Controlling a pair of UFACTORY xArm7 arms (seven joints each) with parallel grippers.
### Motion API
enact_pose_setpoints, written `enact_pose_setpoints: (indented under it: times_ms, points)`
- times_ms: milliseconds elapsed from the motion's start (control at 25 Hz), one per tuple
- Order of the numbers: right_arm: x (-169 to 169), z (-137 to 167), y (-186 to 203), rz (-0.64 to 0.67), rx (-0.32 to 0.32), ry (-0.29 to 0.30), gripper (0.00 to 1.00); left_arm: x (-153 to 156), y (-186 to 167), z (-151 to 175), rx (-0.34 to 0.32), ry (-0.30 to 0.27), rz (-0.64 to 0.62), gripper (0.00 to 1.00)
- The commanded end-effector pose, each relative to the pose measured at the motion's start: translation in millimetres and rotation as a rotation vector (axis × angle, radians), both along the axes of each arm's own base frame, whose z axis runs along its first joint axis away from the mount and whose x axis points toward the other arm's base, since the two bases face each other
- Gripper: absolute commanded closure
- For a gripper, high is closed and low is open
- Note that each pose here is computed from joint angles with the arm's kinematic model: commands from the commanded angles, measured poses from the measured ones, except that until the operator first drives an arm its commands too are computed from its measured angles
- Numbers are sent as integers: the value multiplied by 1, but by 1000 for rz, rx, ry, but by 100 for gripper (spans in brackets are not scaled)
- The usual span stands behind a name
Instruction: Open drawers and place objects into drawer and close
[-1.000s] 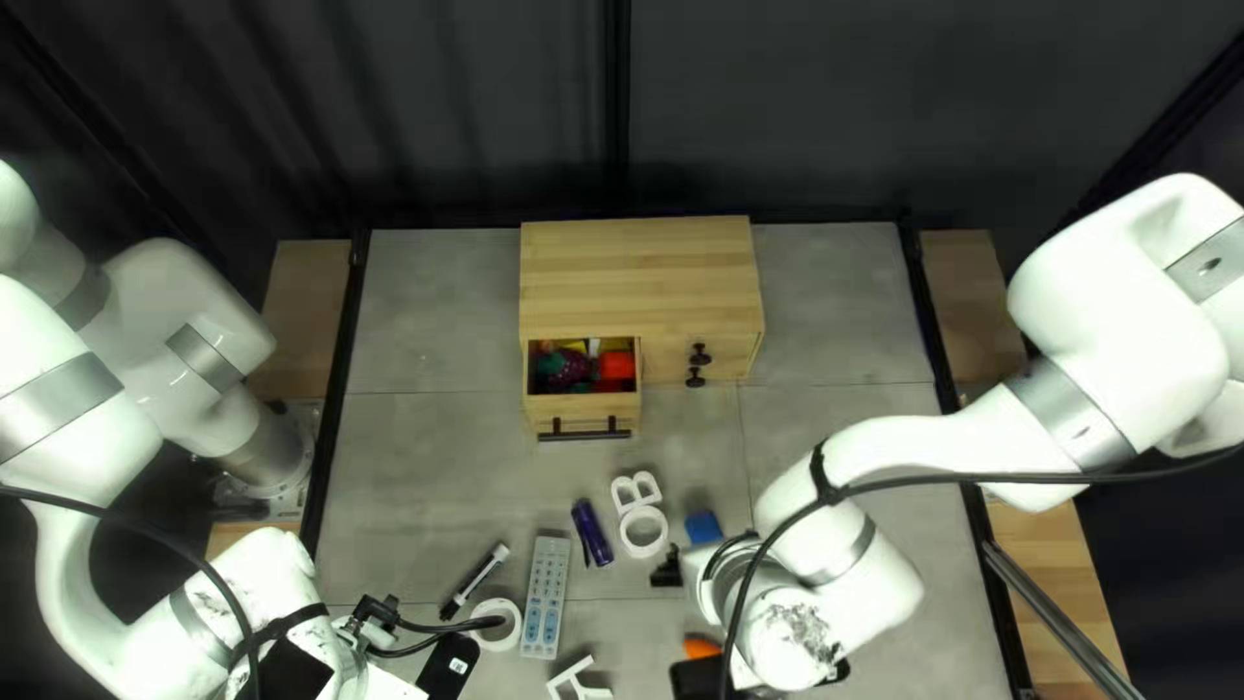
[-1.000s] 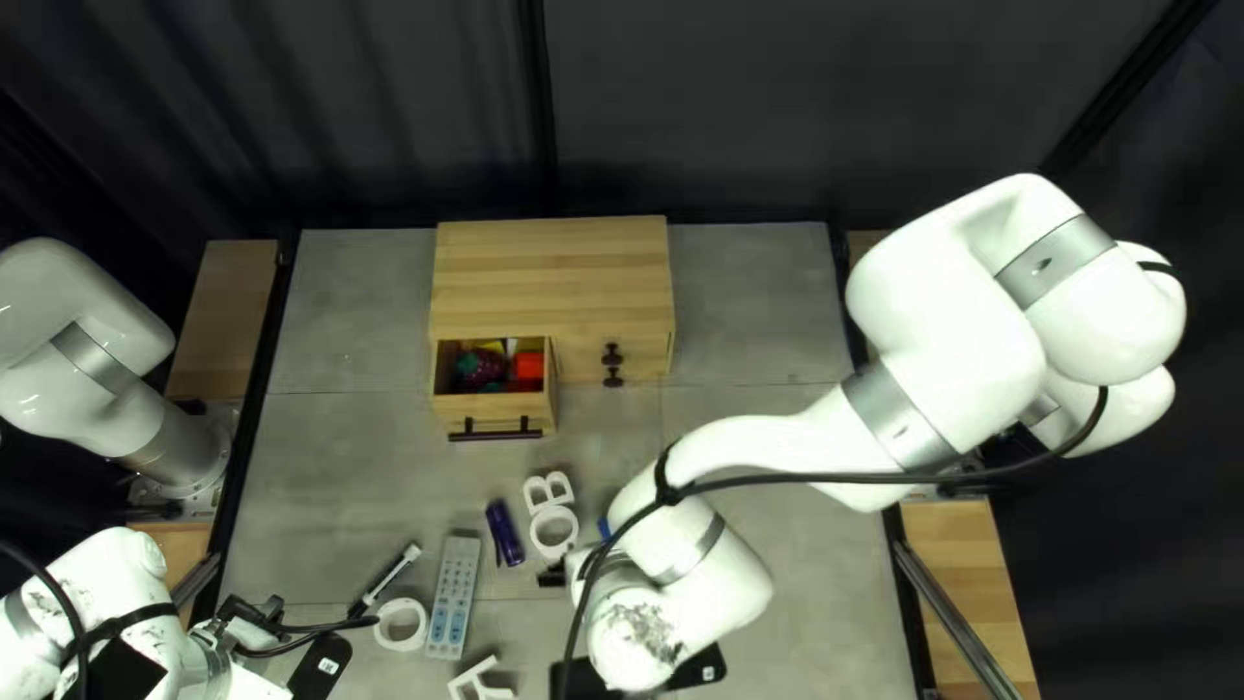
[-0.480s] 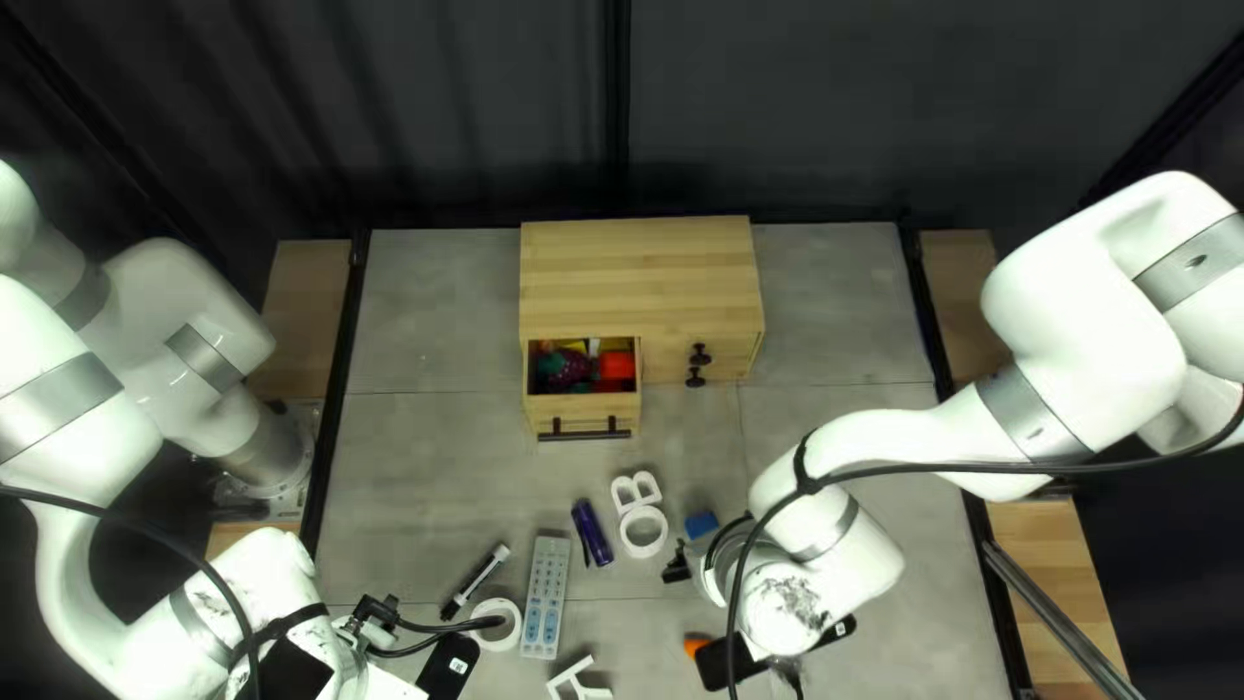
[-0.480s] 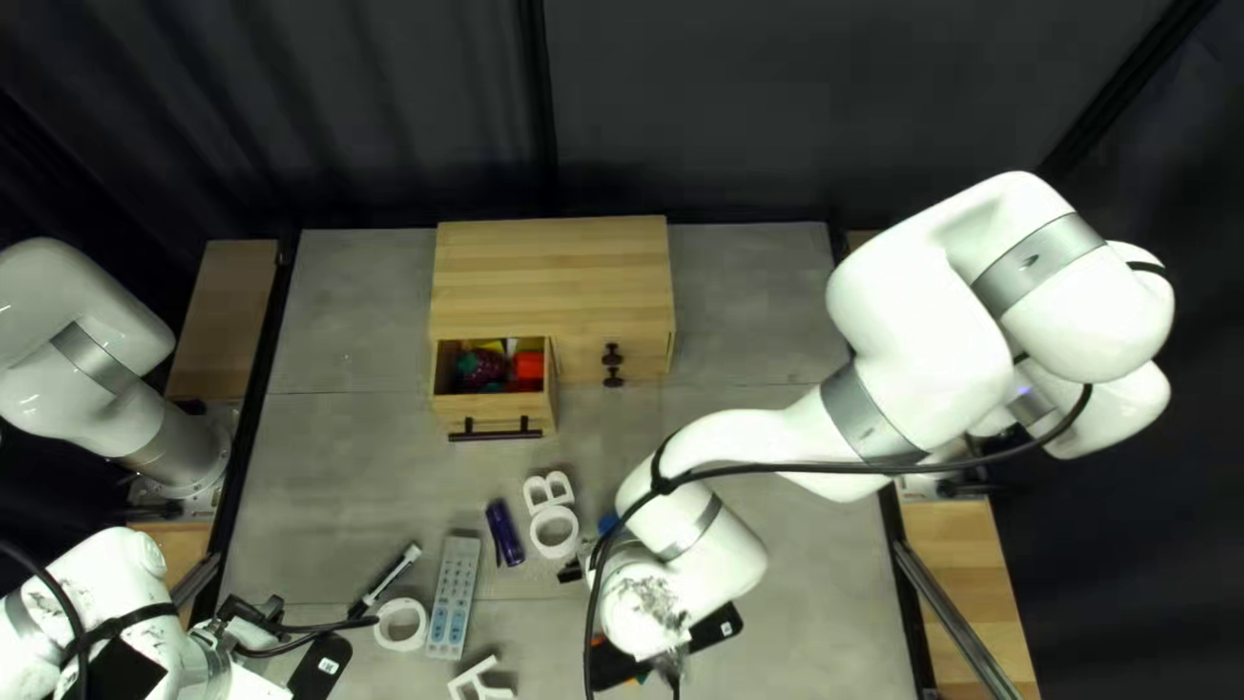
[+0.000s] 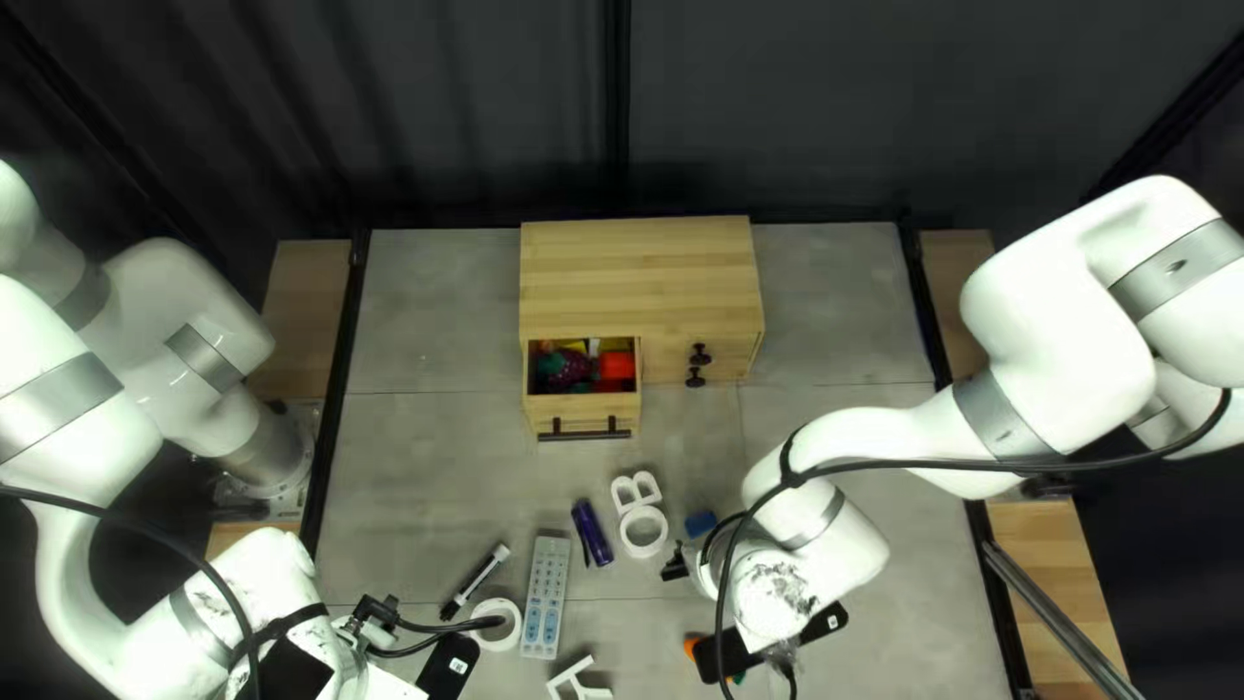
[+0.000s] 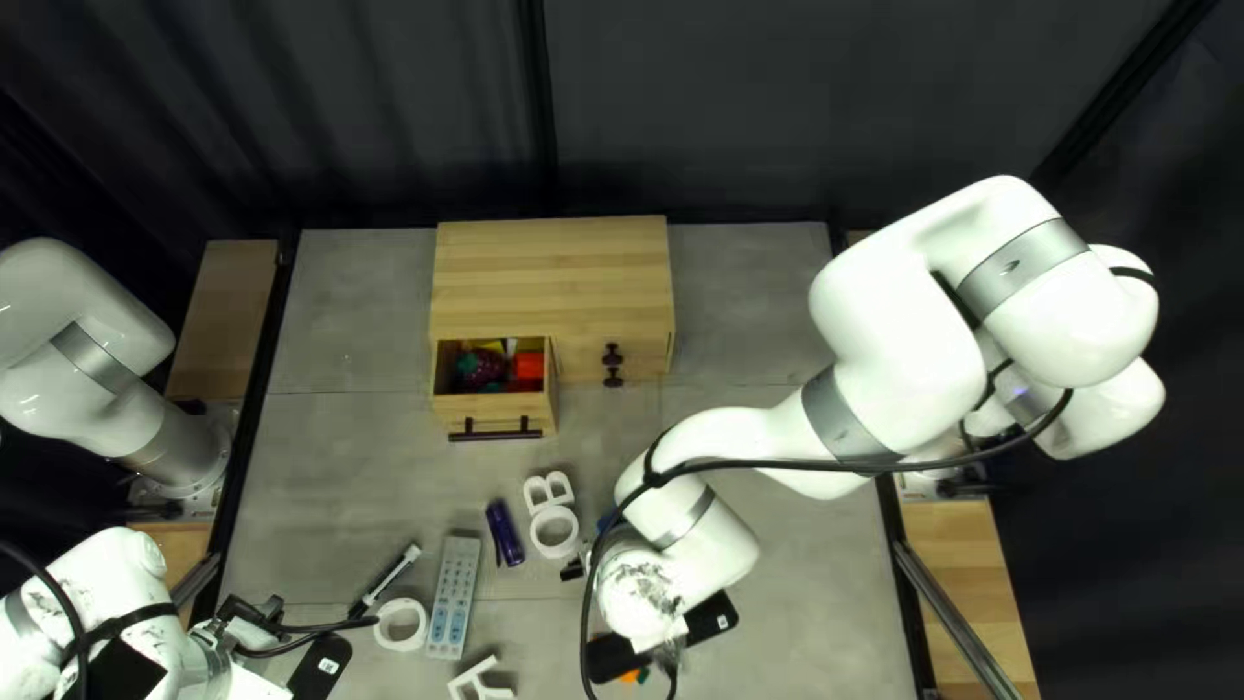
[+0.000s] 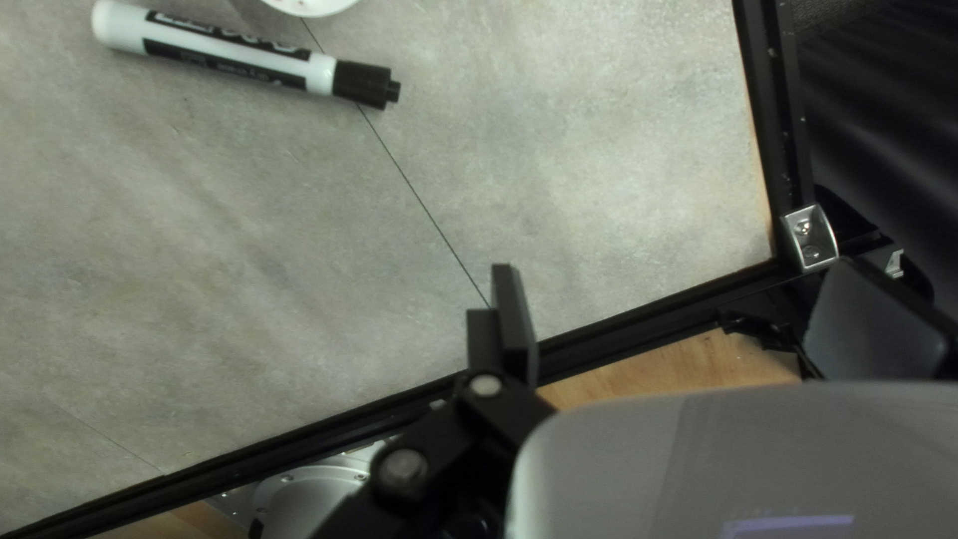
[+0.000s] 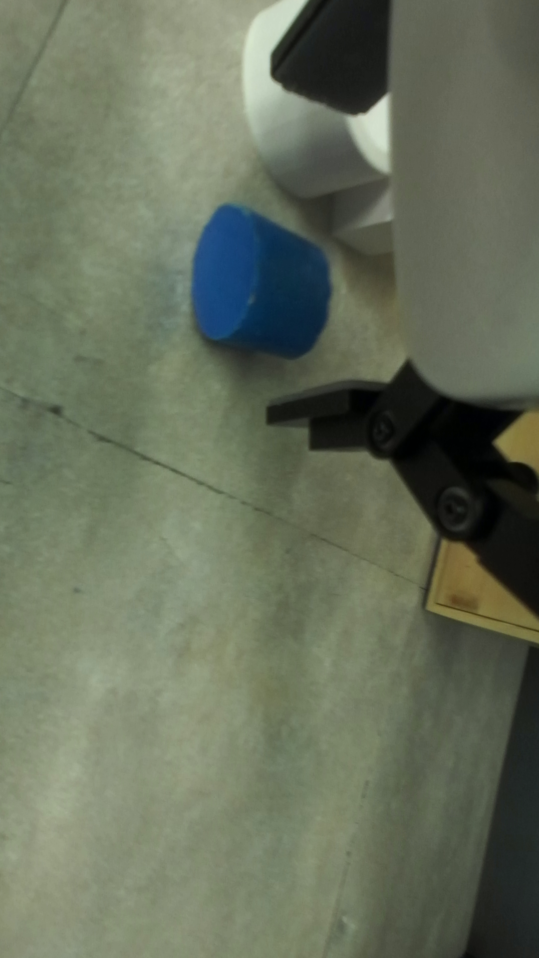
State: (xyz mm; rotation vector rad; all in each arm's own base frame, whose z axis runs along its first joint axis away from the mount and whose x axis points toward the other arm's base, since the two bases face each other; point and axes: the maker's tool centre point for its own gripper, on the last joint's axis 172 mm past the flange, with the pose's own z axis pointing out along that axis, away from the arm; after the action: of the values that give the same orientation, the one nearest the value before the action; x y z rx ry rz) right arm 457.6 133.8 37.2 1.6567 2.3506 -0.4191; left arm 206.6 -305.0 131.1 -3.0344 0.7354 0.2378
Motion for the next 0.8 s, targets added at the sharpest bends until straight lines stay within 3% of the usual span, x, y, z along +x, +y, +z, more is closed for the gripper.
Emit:
enact_pose_setpoints:
  times_ms: [40, 360, 760, 800]
  points:
    - [1, -5, -5, -10, 5, -1, 0, 0, 0, 0, 0, 0, 0, 0]
    - [5, -10, -10, -15, 12, 1, 0, 0, 0, 0, 0, 0, 0, 0]
    - [4, -12, -8, -23, 18, 7, 17, 0, 0, 0, 0, 0, 0, 0]
    - [4, -12, -8, -24, 18, 7, 27, 0, 0, 0, 0, 0, 0, 0]
